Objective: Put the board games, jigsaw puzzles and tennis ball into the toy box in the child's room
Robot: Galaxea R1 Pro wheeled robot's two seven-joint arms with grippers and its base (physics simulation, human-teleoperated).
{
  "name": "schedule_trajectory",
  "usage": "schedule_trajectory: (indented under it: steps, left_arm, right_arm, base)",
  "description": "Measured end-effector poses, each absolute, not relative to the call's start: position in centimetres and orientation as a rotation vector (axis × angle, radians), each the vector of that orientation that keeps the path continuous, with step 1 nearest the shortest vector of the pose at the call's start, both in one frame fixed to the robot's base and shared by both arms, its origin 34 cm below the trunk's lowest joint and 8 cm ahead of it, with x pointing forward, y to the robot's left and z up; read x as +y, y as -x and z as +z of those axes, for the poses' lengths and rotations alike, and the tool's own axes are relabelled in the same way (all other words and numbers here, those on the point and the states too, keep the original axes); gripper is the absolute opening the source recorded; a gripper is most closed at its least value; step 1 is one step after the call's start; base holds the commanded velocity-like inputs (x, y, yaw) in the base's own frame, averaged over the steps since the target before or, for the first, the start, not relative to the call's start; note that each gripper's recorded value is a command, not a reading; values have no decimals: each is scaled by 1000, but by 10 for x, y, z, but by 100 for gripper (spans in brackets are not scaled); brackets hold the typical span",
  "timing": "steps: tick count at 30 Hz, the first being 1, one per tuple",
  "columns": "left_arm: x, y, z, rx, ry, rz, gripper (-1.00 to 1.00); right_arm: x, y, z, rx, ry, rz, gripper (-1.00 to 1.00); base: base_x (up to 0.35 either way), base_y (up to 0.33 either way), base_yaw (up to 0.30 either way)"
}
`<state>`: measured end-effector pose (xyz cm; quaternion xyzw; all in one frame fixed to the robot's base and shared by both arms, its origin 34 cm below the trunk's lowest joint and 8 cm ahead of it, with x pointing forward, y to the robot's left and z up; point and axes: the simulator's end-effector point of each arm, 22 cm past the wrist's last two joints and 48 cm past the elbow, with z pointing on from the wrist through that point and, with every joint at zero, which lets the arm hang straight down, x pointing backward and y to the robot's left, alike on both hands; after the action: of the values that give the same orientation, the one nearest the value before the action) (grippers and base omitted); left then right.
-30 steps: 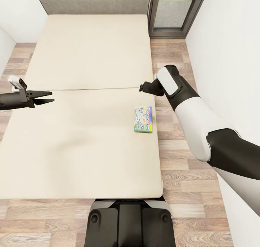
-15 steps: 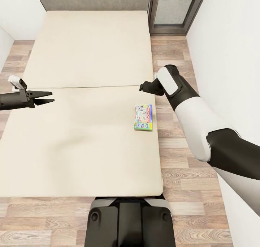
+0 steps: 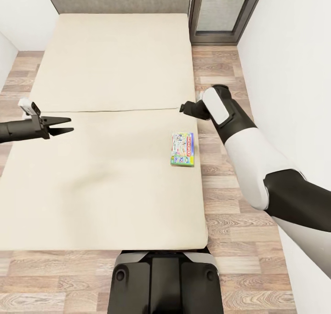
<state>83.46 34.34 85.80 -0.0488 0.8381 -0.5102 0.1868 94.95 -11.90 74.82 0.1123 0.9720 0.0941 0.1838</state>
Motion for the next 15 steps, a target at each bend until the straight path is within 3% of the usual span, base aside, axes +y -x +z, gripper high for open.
schedule_trajectory:
  steps: [15]
  left_arm:
    - [345,-835,859,2362,135,-1431,100]
  right_arm:
    - [-115,-966,758,2652,-327,278,100]
  base:
    - [0,0,0]
